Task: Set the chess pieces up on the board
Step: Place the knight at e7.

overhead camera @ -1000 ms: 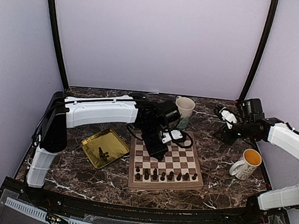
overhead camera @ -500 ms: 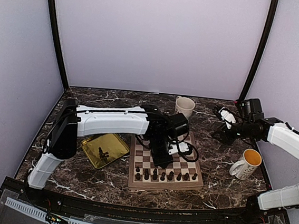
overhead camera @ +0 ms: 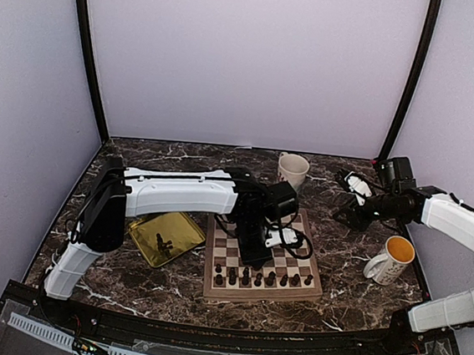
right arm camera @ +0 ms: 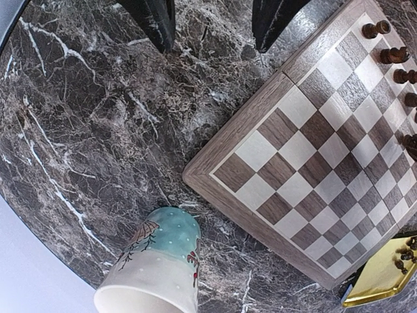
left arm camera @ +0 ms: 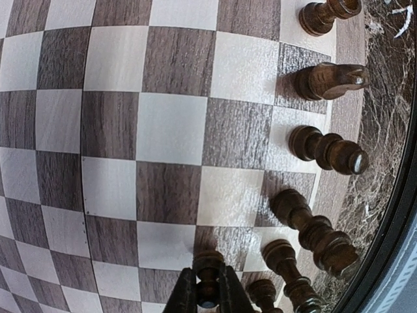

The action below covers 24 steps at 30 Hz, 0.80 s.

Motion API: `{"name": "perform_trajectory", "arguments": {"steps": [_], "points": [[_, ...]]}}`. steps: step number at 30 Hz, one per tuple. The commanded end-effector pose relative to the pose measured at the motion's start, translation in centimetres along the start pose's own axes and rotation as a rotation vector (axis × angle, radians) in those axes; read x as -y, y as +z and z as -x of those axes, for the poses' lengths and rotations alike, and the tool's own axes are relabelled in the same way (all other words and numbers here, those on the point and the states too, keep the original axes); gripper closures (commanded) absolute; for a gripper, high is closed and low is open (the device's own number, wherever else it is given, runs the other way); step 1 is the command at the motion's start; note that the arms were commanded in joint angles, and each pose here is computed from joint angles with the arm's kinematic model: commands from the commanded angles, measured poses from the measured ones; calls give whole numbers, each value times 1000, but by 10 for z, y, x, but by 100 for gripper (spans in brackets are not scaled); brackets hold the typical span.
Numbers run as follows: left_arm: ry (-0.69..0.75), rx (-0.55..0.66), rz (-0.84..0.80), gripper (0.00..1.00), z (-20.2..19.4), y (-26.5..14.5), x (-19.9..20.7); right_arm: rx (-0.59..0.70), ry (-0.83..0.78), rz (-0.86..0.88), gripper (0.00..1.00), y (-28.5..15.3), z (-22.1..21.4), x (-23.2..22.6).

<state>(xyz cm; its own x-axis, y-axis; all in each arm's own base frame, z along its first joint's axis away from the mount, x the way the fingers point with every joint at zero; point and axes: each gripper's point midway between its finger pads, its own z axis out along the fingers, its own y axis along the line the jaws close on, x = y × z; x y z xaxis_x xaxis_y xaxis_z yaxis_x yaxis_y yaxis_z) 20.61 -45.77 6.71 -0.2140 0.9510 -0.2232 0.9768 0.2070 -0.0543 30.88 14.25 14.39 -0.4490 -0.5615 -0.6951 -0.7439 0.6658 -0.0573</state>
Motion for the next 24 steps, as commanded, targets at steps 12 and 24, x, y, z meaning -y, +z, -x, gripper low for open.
{"name": "perform_trajectory", "arguments": {"steps": [12, 24], "points": [[22, -43, -43, 90, -9, 7, 12, 15, -7, 14, 59, 1, 2, -1], [23, -50, -60, 86, -9, 10, 18, 11, -7, 20, 59, 3, 1, -1]]}}
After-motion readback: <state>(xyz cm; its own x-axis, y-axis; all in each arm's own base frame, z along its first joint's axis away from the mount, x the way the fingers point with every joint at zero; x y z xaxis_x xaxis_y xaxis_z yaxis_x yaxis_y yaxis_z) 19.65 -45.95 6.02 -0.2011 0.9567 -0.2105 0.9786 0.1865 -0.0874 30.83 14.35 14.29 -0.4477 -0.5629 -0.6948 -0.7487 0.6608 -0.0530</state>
